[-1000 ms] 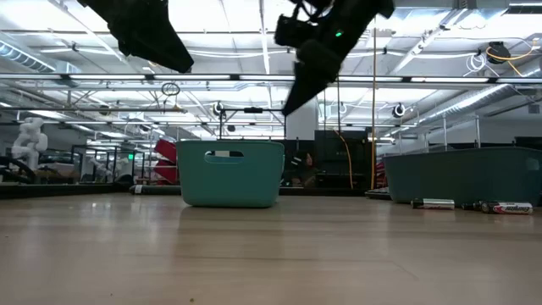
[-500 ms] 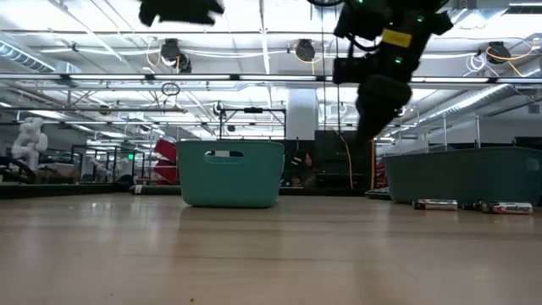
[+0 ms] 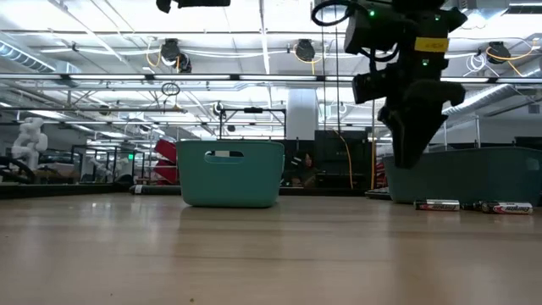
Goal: Sort batteries
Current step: Put the silver battery into the green bin
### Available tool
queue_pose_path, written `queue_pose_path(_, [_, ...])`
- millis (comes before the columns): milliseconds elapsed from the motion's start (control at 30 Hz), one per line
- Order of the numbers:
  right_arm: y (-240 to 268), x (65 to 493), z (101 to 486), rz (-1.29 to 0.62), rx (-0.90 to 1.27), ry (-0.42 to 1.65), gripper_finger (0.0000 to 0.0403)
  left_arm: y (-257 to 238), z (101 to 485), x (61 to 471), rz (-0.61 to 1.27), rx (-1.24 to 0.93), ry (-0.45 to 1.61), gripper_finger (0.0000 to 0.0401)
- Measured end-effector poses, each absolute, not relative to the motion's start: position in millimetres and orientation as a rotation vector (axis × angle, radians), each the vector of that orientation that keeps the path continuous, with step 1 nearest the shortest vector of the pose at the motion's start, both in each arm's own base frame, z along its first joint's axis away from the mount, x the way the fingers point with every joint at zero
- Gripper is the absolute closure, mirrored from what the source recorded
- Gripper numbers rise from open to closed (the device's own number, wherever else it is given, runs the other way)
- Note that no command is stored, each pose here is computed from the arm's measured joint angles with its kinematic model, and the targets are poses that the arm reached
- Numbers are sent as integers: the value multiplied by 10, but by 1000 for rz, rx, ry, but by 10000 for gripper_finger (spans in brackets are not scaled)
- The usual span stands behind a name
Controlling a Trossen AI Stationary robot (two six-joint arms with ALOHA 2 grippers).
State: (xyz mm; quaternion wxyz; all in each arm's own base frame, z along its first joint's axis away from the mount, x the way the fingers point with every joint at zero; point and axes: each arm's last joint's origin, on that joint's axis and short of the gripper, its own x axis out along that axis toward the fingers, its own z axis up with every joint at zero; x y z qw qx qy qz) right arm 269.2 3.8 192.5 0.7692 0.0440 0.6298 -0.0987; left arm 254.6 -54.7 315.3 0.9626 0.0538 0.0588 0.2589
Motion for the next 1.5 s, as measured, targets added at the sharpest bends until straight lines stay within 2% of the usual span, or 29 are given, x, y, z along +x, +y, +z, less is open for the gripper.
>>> queue_pose_path(200, [112,2645,1871,-225,127,1393,234,-521,3143,2556,514,156,140,215])
queue_pose_path(433, [122,2531,1661,-239,194,1426,234,-580,3149,2586,271,215,135,215])
queue_pose_path(900, [127,2463,1495,-226,233,1417,234,-452,3052,2595,305,243,235,215])
queue_pose_path(1400, [153,2556,1627,-187,108,1435,234,-547,2991,2545,341,198,245,215])
queue_pose_path(1500, [203,2631,1555,-166,68,1498,234,-540,2945,2533,360,199,273,215])
